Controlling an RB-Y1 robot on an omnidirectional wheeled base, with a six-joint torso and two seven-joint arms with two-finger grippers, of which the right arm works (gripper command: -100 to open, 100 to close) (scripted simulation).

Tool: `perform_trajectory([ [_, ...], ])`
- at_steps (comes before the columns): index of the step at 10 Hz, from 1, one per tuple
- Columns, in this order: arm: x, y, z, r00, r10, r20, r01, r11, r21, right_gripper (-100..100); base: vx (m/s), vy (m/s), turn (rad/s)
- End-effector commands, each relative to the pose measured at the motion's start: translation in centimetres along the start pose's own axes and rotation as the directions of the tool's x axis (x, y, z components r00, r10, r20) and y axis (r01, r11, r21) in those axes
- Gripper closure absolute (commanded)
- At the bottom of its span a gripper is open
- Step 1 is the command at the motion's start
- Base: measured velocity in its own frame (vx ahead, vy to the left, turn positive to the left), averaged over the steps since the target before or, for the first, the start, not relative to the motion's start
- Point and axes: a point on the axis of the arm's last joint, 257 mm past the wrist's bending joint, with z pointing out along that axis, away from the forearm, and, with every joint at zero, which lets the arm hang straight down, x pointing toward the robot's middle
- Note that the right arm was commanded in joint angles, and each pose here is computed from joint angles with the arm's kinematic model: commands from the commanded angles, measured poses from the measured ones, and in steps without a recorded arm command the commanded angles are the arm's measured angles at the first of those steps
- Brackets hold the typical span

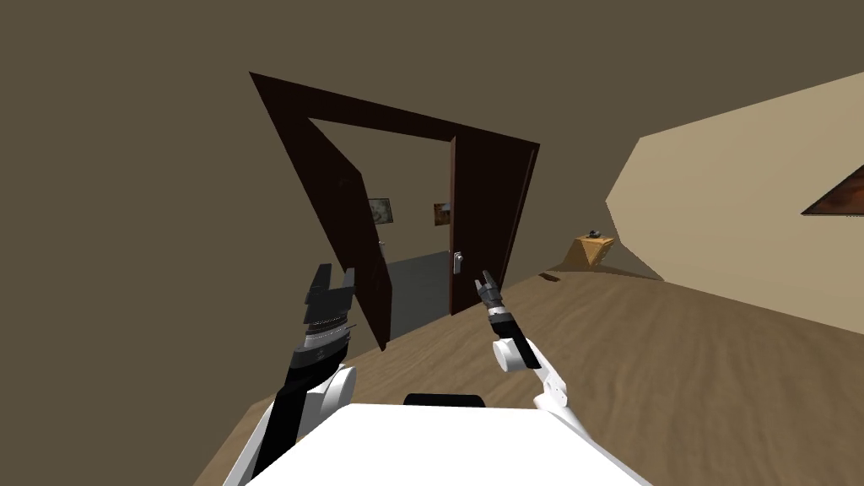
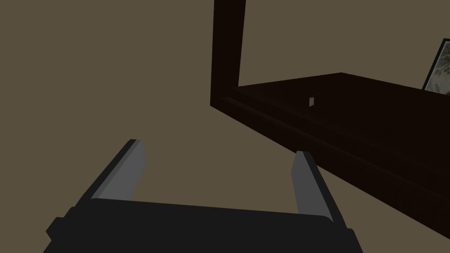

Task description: Push the door open

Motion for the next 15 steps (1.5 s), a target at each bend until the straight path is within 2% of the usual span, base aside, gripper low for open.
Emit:
perform_trajectory([
  [1,0.3,-1.2,0.36,1.0,0.012,-0.017,-0.011,1.0,0.017,-100,0.048,-0.048,0.07],
  [2,0.1,-2.0,0.09,1.0,0.01,-0.012,-0.01,0.999,0.034,-100,0.039,-0.043,0.041],
  [4,0.7,-3.5,0.93,0.999,0.027,-0.04,-0.025,0.998,0.059,-100,0.057,-0.058,0.09],
  [5,0.4,-4.5,0.54,0.999,0.025,-0.034,-0.022,0.997,0.081,-100,0.055,-0.062,0.04],
  [6,0.6,-5.2,0.96,0.998,0.031,-0.046,-0.027,0.995,0.092,-100,0.051,-0.051,0.06],
  [7,0.4,-5.8,0.73,0.999,0.03,-0.043,-0.025,0.994,0.104,-100,0.039,-0.038,0.038],
  [8,0.5,-6.6,1.06,0.998,0.035,-0.053,-0.029,0.992,0.12,-100,0.038,-0.046,0.067],
  [9,0.4,-7.0,0.9,0.998,0.034,-0.051,-0.027,0.991,0.127,-100,0.036,-0.038,0.035],
  [11,0.6,-8.3,1.63,0.997,0.042,-0.071,-0.03,0.988,0.153,-100,0.062,-0.056,0.073],
  [12,0.2,-9.2,1.2,0.997,0.038,-0.065,-0.027,0.985,0.172,-100,0.053,-0.051,0.054],
  [15,-0.1,-11.0,1.59,0.996,0.039,-0.077,-0.022,0.978,0.21,-100,0.042,-0.046,0.06],
])
